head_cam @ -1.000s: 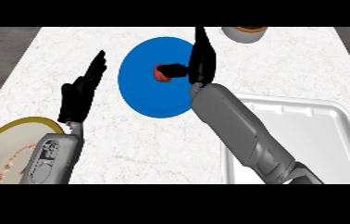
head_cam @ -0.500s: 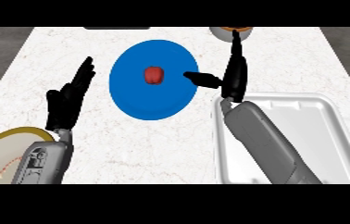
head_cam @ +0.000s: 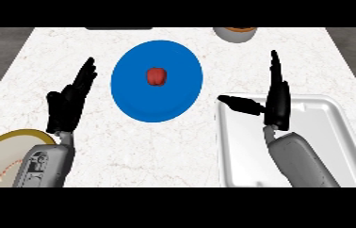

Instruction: Pick the bell pepper from the tray and place it in the plate

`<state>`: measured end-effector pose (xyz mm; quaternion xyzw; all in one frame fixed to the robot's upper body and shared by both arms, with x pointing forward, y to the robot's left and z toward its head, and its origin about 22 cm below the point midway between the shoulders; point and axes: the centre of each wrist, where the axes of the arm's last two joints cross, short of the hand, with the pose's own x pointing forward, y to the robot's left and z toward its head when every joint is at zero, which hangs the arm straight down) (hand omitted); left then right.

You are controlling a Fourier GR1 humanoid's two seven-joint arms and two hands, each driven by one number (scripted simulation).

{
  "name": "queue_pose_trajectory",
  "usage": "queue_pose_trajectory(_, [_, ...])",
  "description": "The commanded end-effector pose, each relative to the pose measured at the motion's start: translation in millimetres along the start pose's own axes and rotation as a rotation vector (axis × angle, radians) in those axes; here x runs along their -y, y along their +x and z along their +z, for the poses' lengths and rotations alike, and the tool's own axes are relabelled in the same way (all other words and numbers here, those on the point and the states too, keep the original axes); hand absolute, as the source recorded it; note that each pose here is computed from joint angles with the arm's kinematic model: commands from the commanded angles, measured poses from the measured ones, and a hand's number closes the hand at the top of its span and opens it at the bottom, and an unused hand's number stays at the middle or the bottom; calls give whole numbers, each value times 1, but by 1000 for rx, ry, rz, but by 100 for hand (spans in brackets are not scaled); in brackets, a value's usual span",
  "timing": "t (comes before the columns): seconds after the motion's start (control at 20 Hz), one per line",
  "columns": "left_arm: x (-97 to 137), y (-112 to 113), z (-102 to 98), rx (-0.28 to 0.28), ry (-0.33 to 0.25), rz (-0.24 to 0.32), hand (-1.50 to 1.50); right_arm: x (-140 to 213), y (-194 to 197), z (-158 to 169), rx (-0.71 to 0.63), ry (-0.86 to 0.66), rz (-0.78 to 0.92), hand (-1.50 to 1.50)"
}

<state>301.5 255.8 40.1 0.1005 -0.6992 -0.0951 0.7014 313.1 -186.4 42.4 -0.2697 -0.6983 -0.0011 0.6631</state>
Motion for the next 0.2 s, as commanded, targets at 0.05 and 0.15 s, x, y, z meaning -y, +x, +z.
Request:
queue_pose_trajectory(0.05, [-8, -7, -2, 4, -1, 5, 0, 40, -13, -14, -5, -21, -37, -150])
queue_pose_trajectory(0.15, [-9, 9, -1, 1, -26, 4, 0, 45, -41, 4, -14, 6, -11, -150])
